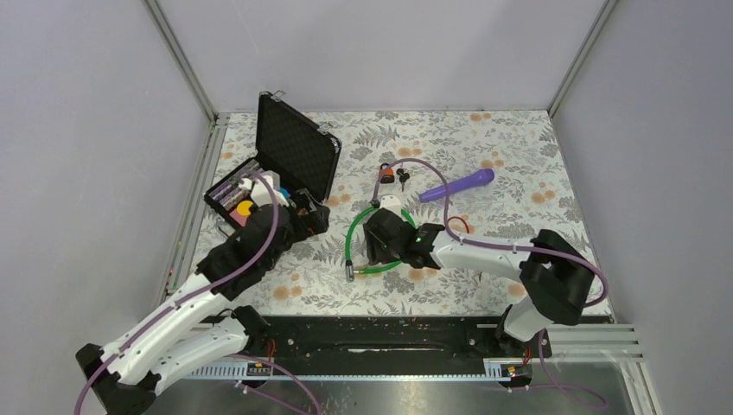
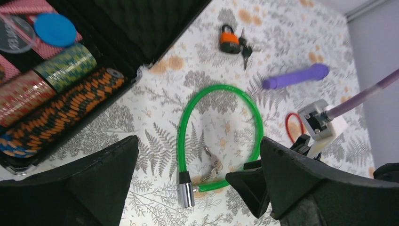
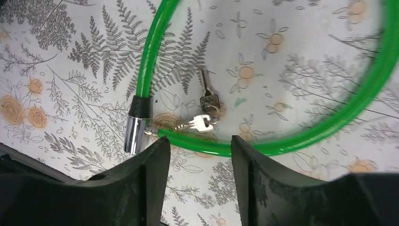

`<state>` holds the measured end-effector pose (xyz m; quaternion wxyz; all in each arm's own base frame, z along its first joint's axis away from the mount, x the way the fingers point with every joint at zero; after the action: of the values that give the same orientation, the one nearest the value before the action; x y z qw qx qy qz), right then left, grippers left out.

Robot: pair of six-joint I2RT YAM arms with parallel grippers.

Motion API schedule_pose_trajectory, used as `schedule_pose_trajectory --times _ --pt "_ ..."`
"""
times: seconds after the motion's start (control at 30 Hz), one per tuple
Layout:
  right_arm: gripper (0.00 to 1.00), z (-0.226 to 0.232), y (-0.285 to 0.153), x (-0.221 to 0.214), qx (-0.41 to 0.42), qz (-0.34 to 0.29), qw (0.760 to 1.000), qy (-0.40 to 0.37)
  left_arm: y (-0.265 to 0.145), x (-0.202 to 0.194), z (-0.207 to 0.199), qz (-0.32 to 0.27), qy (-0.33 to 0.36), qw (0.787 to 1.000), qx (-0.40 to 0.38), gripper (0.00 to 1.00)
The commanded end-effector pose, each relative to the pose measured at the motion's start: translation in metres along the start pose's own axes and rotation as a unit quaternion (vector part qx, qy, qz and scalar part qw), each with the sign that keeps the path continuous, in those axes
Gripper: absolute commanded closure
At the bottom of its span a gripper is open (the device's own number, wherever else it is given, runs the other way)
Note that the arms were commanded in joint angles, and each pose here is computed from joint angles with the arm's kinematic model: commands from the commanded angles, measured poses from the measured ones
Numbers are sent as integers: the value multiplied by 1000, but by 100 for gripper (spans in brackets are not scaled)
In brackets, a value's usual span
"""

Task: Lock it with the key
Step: Place the lock at the center of the board, then reset both arms

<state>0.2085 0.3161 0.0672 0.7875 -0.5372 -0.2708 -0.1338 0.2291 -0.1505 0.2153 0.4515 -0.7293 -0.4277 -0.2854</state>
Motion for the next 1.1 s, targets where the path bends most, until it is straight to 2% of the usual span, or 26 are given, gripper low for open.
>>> schedule_pose_trajectory --times 0.0,0.17,0.3,0.4,0.43,0.47,0.63,0.77,0.9,1.07 --pt "41 -13 -41 45 -25 -75 997 12 -29 41 7 -44 23 998 25 1" --pt "35 -55 -102 67 -77 -151 985 25 -57 57 14 -68 19 997 12 1" --pt "25 -99 -172 79 -113 -240 962 60 -78 65 25 -86 15 996 8 1" --pt "16 -134 -227 78 -120 -308 938 100 -94 71 36 -103 13 995 11 1" --pt "2 -145 -244 76 -118 -327 931 109 -98 72 39 -107 12 994 12 1" --pt "1 -155 -260 74 -112 -348 923 122 -103 74 43 -114 11 993 11 1" --pt "0 -197 -331 60 -64 -429 881 186 -121 76 54 -133 5 991 2 1" --pt "0 -214 -367 54 -32 -466 858 212 -129 77 58 -142 -3 990 -6 1" --pt "0 -226 -388 50 -22 -485 845 225 -134 78 60 -145 -9 989 -11 1" --pt "1 -228 -393 50 -17 -490 841 229 -135 79 60 -145 -10 989 -12 1"
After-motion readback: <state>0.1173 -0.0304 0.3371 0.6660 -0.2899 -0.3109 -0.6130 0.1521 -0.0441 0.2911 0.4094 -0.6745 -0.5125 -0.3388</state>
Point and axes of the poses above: each gripper's point midway between its finger pads, its own y axis out along the fingers, its own z axis along the line the jaws close on, x = y × z, the point moved 1 cm from there along -y, back along the fingers, and after that the axes turned 3 degrees about y, right-handed, at the moved point
